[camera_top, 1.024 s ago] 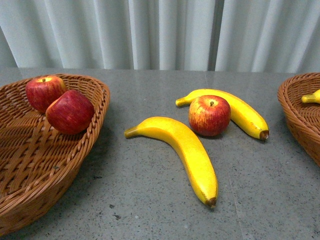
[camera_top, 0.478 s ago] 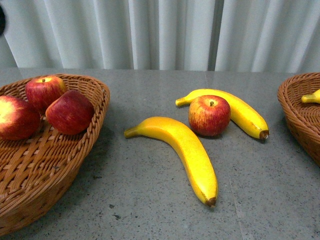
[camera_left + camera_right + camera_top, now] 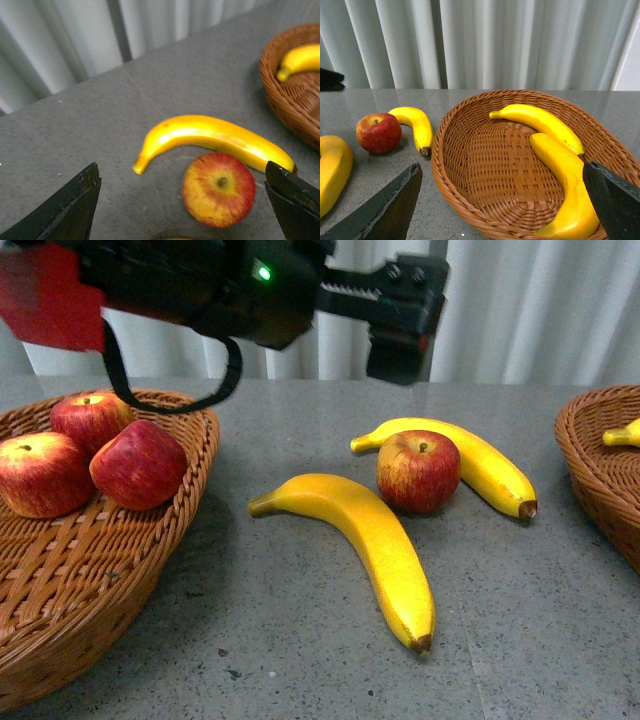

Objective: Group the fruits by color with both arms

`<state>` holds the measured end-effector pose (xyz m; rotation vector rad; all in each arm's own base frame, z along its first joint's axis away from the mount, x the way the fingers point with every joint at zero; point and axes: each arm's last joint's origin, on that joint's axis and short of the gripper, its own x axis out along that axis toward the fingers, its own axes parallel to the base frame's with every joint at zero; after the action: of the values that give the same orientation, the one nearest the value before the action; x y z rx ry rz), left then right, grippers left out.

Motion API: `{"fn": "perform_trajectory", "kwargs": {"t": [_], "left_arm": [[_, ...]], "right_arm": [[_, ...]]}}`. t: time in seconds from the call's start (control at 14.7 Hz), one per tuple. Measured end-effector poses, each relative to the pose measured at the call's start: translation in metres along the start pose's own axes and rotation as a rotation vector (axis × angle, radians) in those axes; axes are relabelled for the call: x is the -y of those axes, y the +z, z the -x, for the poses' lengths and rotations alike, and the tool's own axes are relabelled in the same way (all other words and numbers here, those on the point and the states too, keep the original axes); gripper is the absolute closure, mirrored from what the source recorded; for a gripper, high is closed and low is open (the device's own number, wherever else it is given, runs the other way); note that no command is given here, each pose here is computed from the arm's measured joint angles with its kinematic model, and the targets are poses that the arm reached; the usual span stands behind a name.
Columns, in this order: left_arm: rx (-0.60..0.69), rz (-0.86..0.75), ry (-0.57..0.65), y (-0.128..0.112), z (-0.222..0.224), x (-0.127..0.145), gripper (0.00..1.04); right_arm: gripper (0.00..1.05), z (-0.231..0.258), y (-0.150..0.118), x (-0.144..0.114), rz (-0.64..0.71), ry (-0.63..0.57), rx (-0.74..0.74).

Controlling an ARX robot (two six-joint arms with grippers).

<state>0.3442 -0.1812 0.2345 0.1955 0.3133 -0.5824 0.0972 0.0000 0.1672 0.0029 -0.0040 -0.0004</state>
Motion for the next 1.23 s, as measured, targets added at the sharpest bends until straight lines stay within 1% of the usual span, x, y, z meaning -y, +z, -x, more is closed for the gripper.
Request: {"fn": "perform_trajectory", "kwargs": {"t": [0.14, 0.2, 0.41, 0.61, 0.89, 1.02, 1.09, 1.16, 1.23], "left_arm": [[-0.077, -0.070, -0.088, -0.012, -0.016, 0.017, 0.07], [-0.094, -0.106, -0.112, -0.016, -0.023, 0.022, 0.07], [-0.130, -0.177, -0.132, -0.024, -0.042, 0.022, 0.07], [-0.146, -0.213, -0.161, -0.029, -0.055, 0.026, 0.07], [-0.207, -0.217, -0.187, -0.055, -0.076, 0.031, 0.07], [-0.218, -0.214, -0.186, -0.061, -0.081, 0.030, 0.07], [-0.215, -0.216, -0.185, -0.061, -0.082, 0.030, 0.10], [-0.208, -0.216, -0.182, -0.060, -0.082, 0.030, 0.22], [-0.205, -0.217, -0.180, -0.060, -0.082, 0.030, 0.31]], "right_arm": [[0.07, 0.000, 0.000, 0.000, 0.000, 0.000, 0.000], [0.07, 0.000, 0.000, 0.000, 0.000, 0.000, 0.000], [0.07, 0.000, 0.000, 0.000, 0.000, 0.000, 0.000], [0.07, 0.000, 0.000, 0.000, 0.000, 0.000, 0.000], [0.07, 0.000, 0.000, 0.000, 0.000, 0.000, 0.000], [0.07, 0.000, 0.000, 0.000, 0.000, 0.000, 0.000], [0.07, 0.000, 0.000, 0.000, 0.000, 0.000, 0.000], [0.07, 0.000, 0.000, 0.000, 0.000, 0.000, 0.000], [0.07, 0.000, 0.000, 0.000, 0.000, 0.000, 0.000]]}}
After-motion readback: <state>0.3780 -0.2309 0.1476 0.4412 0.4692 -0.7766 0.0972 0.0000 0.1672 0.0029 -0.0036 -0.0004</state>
